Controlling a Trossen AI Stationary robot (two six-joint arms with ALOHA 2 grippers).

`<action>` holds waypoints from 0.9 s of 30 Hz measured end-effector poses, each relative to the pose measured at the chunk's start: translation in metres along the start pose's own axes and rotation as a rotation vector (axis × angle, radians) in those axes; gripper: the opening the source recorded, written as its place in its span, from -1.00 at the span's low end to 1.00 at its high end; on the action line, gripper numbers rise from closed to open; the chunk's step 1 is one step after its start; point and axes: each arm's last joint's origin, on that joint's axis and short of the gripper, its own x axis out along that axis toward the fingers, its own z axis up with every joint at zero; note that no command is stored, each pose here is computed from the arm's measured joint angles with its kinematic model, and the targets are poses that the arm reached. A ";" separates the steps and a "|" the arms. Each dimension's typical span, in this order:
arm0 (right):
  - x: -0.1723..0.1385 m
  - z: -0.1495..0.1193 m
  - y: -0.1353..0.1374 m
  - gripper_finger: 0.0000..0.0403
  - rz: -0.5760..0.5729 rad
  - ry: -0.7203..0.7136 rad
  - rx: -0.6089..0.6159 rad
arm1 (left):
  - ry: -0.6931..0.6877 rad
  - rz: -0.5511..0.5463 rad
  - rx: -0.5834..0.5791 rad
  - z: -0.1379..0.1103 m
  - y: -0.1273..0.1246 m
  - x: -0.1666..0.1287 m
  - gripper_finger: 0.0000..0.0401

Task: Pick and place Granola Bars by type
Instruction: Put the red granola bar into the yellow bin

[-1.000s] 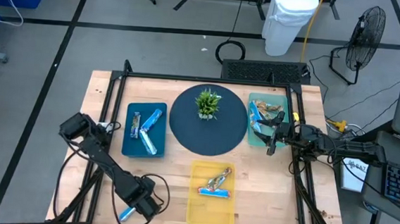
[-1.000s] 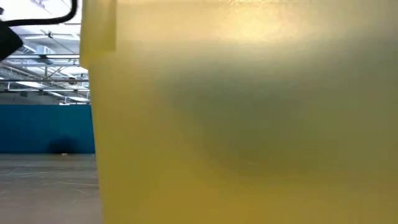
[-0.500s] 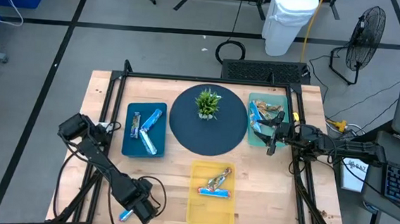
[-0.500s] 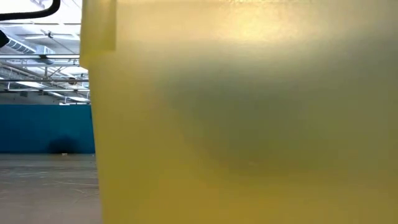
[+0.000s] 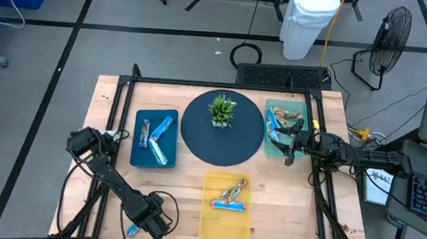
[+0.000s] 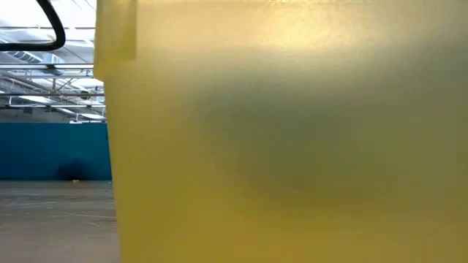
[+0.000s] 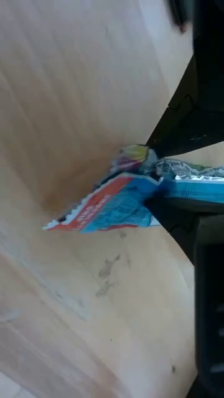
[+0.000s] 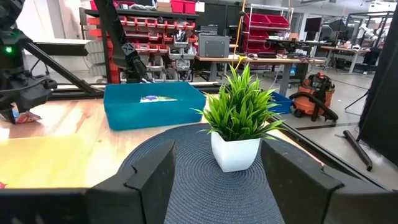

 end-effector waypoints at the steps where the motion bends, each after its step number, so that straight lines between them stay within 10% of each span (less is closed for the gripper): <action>1: 0.000 0.000 0.000 0.12 0.000 0.000 0.000 | 0.000 -0.002 0.004 0.001 -0.001 0.000 -0.40; 13: 0.000 0.000 0.000 0.12 0.000 0.000 0.000 | 0.008 -0.021 0.037 0.005 -0.003 -0.001 -0.43; 20: 0.000 0.000 0.000 0.12 0.000 0.000 0.000 | 0.035 -0.016 0.060 0.005 -0.003 -0.001 -0.94; 27: 0.000 0.000 0.000 0.12 0.000 0.000 0.000 | 0.020 -0.017 0.082 0.005 -0.003 -0.002 -0.98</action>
